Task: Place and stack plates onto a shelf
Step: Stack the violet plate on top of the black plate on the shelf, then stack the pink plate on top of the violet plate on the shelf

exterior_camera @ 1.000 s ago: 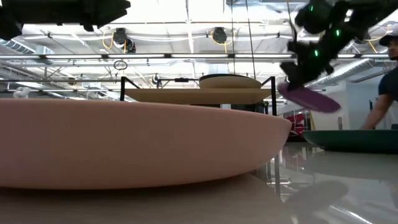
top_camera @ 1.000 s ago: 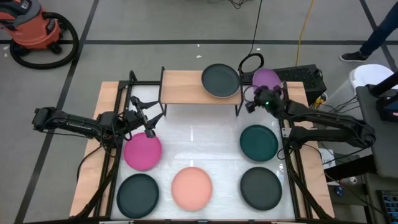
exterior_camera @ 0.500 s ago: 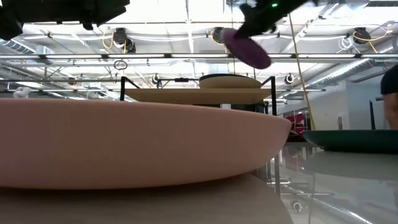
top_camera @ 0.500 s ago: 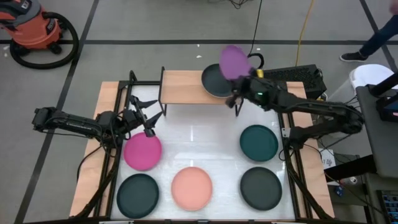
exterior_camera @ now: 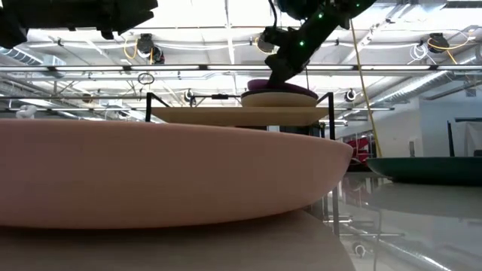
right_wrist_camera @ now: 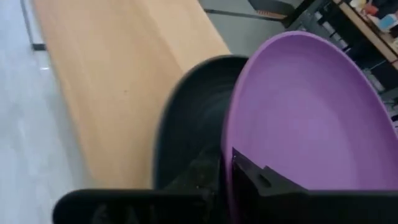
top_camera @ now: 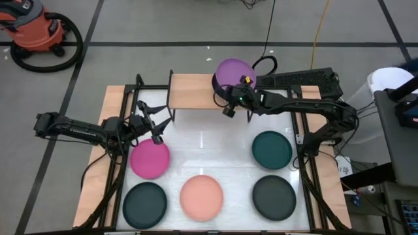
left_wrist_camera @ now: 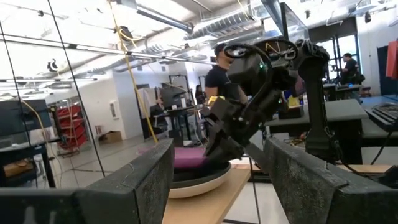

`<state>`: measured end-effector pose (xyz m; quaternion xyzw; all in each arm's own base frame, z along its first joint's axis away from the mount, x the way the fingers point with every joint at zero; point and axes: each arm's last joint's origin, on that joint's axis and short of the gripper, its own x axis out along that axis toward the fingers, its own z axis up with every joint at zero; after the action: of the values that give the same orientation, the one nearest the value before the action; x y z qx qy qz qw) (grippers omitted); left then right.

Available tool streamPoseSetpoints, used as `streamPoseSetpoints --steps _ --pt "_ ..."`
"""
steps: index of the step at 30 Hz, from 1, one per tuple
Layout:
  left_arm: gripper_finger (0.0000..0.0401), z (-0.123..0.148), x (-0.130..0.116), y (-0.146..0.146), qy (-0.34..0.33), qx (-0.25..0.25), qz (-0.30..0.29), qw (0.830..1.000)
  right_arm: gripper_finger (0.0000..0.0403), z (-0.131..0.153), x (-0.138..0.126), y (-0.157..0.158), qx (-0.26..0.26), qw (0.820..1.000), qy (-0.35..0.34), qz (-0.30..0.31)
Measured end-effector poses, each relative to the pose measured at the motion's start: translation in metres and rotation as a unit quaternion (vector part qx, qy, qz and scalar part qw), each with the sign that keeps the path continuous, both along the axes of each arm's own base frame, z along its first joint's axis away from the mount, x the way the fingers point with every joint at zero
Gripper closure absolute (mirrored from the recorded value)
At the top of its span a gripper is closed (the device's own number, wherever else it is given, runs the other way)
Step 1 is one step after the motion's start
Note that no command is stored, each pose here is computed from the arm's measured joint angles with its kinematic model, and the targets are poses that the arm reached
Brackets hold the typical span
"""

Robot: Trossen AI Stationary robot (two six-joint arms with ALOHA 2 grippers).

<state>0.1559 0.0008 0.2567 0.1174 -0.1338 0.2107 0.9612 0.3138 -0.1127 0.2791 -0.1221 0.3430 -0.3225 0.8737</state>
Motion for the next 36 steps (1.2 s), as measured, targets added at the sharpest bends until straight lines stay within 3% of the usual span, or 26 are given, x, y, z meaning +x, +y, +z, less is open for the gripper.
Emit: streamPoseSetpoints --steps 6,14,17,21,27,33,36 --pt "0.0148 0.000 0.000 0.000 0.004 0.010 0.003 1.000 0.0362 0.004 -0.001 0.004 0.057 0.997 -0.036 0.045" --pt "0.0148 0.000 0.000 0.000 0.003 0.002 0.001 1.000 0.0306 0.012 -0.007 0.009 0.070 0.995 -0.052 0.038" --pt "0.0148 -0.004 0.001 -0.001 0.010 -0.024 -0.018 0.999 0.0283 0.024 -0.014 0.013 0.074 0.994 -0.077 0.036" --pt "0.0148 -0.008 0.005 -0.009 0.052 -0.009 -0.081 0.995 0.0267 0.044 -0.024 0.031 0.068 0.990 -0.110 0.061" --pt "0.0148 0.000 0.013 -0.025 0.162 -0.008 -0.137 0.977 0.0264 0.066 -0.036 0.070 0.061 0.979 -0.149 0.128" --pt "0.0149 -0.009 0.024 -0.040 0.250 -0.052 -0.164 0.953 0.0264 0.058 -0.047 0.110 0.065 0.969 -0.129 0.202" --pt "0.0149 -0.025 0.032 -0.050 0.300 -0.059 -0.200 0.931 0.0264 0.053 -0.053 0.124 0.071 0.963 -0.129 0.227"
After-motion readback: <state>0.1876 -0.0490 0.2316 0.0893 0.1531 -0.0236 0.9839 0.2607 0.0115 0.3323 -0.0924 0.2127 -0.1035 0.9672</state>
